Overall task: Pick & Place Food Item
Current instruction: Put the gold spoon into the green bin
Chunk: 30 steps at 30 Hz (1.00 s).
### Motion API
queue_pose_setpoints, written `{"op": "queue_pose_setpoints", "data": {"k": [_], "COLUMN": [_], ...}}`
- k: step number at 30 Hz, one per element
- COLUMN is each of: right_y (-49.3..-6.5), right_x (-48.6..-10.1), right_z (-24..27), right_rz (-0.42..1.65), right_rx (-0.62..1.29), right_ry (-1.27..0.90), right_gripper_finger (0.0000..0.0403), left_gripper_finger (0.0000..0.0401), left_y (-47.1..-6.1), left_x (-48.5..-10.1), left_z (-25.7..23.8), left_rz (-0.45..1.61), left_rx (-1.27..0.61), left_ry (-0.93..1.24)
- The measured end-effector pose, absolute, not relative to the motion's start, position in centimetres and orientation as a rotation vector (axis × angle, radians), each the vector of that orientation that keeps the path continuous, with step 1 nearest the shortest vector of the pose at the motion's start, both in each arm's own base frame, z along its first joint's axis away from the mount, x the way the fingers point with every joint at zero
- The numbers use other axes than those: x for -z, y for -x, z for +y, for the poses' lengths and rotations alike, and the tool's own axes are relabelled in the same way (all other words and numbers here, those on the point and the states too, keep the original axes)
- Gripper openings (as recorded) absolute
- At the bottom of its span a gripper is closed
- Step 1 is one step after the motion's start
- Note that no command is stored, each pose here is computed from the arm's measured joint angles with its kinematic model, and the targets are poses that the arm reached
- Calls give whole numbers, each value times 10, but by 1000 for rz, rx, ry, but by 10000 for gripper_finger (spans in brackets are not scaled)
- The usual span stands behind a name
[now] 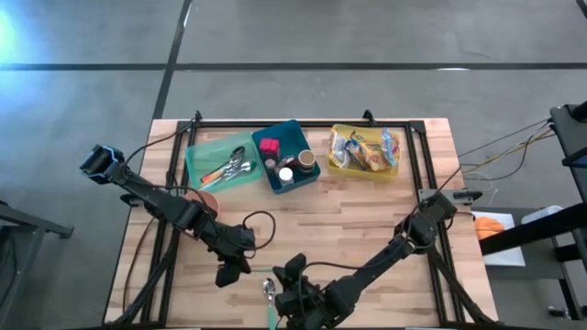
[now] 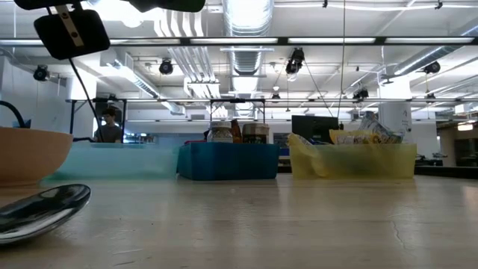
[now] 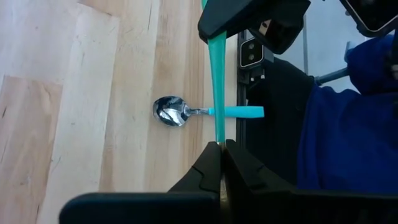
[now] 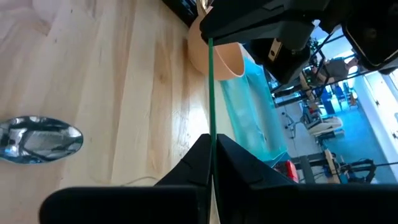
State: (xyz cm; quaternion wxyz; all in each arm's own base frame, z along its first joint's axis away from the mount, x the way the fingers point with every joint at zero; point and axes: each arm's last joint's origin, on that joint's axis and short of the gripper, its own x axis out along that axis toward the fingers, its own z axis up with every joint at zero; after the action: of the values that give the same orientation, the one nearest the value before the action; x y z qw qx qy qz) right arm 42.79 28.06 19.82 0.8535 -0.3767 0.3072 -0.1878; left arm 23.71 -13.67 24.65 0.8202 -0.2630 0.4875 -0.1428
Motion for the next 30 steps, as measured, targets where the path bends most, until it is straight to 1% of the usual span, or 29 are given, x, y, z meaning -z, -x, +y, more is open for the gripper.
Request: {"op": "queue_pose_setpoints", "data": {"k": [3, 5, 16, 20, 24, 30], "right_y": [-428, -429, -428, -428, -425, -415], "right_x": [-198, -199, -198, -198, -200, -221], "right_z": [280, 280, 277, 277, 275, 269], "right_rz": [642, 638, 647, 640, 637, 587], "right_rx": [396, 399, 412, 423, 450, 538], "right_ry": [770, 764, 726, 690, 624, 496], "right_gripper_finger": [9, 9, 8, 8, 8, 8], "left_gripper_finger": [10, 24, 135, 166, 183, 186], "left_y": [-236, -235, -219, -210, -196, -175], "left_x": [-250, -254, -289, -301, -317, -334], "left_z": [-136, -136, -128, -122, -114, -103], "left_rz": [1028, 1013, 874, 811, 693, 525], "left_rx": [311, 320, 414, 433, 424, 332], "left_ry": [561, 565, 575, 561, 472, 338]}}
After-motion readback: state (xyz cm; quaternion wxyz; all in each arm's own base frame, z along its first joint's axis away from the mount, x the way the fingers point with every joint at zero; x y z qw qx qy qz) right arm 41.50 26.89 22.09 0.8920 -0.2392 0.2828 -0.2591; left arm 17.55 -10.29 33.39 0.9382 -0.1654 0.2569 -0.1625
